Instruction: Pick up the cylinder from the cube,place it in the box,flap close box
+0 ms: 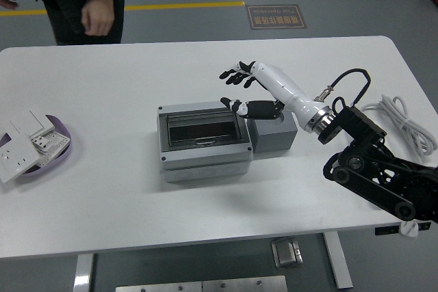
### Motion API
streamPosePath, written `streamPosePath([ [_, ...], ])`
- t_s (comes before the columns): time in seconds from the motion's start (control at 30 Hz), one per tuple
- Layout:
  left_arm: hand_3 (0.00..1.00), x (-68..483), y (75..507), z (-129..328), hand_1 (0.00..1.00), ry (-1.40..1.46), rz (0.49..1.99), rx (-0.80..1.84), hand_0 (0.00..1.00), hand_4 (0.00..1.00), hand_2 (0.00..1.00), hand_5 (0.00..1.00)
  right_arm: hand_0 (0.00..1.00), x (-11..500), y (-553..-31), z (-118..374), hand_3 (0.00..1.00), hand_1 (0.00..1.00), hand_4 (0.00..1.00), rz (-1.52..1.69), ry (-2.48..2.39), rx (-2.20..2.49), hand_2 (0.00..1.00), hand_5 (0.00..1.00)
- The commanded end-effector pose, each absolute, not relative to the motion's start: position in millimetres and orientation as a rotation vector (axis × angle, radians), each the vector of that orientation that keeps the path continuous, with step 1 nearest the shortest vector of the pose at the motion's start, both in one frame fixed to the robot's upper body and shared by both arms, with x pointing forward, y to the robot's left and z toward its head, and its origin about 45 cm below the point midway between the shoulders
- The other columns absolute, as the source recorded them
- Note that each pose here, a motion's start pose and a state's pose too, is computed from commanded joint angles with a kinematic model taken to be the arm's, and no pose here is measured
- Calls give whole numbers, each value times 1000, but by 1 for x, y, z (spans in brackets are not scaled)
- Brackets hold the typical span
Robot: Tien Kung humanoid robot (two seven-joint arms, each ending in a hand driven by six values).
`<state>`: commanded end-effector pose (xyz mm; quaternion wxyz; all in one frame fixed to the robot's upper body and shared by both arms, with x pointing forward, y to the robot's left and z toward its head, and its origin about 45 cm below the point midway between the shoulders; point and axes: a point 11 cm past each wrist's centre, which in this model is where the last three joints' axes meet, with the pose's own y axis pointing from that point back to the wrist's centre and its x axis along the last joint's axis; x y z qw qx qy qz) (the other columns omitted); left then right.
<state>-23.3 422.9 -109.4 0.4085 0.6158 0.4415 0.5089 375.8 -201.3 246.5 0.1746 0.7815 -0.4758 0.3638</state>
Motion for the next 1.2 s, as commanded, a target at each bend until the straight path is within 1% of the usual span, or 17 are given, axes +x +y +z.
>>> streamPosePath([
  [0.27,632,-25,421,-110,635,1117,1280,1549,611,684,628,250,562,369,-248,234,666,595,712,731,-1685,2350,627,372],
  [0.3,633,-25,420,-110,635,1117,1280,1548,611,684,628,250,652,367,-253,233,662,634,711,701,-1723,2361,636,367],
  [0.47,633,-27,420,-110,635,1120,1278,1551,611,684,628,250,652,352,-288,227,662,634,711,555,-1932,2374,636,367],
  [0.5,633,-28,421,-110,636,1120,1277,1553,611,684,627,250,709,349,-294,224,659,667,720,521,-1967,2368,656,351],
  [0.6,633,-28,422,-110,636,1118,1275,1557,611,684,627,250,709,339,-308,212,659,667,720,407,-2050,2354,656,351],
  [0.67,633,-26,423,-109,636,1114,1276,1558,611,684,627,250,709,336,-313,207,659,667,720,347,-2094,2353,656,351],
  [0.7,633,-25,424,-109,635,1110,1276,1559,611,684,628,250,731,335,-314,206,649,672,736,320,-2115,2354,662,334],
  [0.8,633,-23,427,-108,635,1102,1279,1563,611,684,628,250,731,333,-316,203,649,672,736,275,-2151,2358,662,334],
  [1.2,632,-30,429,-107,635,1113,1275,1575,611,684,628,250,753,332,-319,206,643,689,761,221,-2221,2360,680,308],
])
